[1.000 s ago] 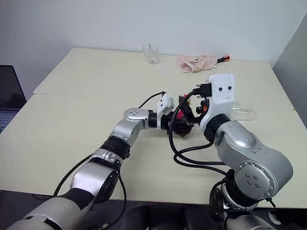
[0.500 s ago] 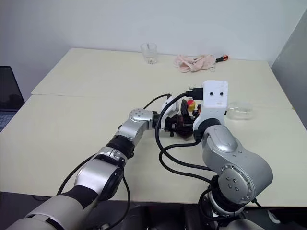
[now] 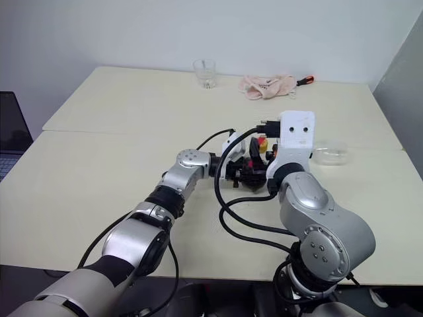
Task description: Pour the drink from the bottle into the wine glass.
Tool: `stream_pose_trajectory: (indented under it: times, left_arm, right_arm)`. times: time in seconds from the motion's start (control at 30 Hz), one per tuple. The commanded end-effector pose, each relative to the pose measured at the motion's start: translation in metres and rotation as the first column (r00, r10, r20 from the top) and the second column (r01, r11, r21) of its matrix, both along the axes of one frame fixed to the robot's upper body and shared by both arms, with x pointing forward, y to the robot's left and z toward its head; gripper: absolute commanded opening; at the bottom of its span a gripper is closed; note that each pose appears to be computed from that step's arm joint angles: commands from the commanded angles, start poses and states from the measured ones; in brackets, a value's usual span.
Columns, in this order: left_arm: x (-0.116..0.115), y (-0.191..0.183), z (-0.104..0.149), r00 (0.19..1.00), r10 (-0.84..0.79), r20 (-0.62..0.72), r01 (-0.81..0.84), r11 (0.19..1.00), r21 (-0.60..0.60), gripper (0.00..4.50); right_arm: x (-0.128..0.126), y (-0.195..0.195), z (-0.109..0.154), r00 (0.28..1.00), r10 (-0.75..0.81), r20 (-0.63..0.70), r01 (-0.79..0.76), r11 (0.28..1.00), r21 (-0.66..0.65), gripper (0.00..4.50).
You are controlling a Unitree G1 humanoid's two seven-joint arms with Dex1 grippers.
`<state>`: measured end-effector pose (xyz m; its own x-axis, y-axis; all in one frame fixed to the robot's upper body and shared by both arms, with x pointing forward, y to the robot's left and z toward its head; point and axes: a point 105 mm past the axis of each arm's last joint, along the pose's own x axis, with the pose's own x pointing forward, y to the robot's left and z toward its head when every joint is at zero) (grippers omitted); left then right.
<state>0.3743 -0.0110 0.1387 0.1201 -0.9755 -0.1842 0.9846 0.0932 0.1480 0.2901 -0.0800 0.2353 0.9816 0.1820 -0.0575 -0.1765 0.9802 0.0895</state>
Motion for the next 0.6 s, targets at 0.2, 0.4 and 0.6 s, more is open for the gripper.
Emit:
stream_pose_trajectory:
  times: [0.2, 0.4, 0.6]
  left_arm:
    - [0.000, -0.005, 0.019, 0.997, -0.013, 0.075, 0.016, 0.999, -0.036, 1.98]
    - [0.001, -0.005, 0.020, 0.997, -0.005, 0.083, 0.008, 0.999, -0.039, 1.98]
    - [0.003, -0.003, 0.022, 0.996, 0.007, 0.090, -0.003, 0.999, -0.043, 1.98]
  right_arm:
    - [-0.007, 0.021, 0.007, 0.996, 0.090, 0.018, -0.091, 0.995, 0.049, 4.11]
    - [0.001, 0.018, 0.008, 0.997, 0.076, 0.002, -0.076, 0.996, 0.044, 4.11]
    - [0.006, 0.018, 0.006, 0.997, 0.079, -0.020, -0.078, 0.996, 0.052, 2.22]
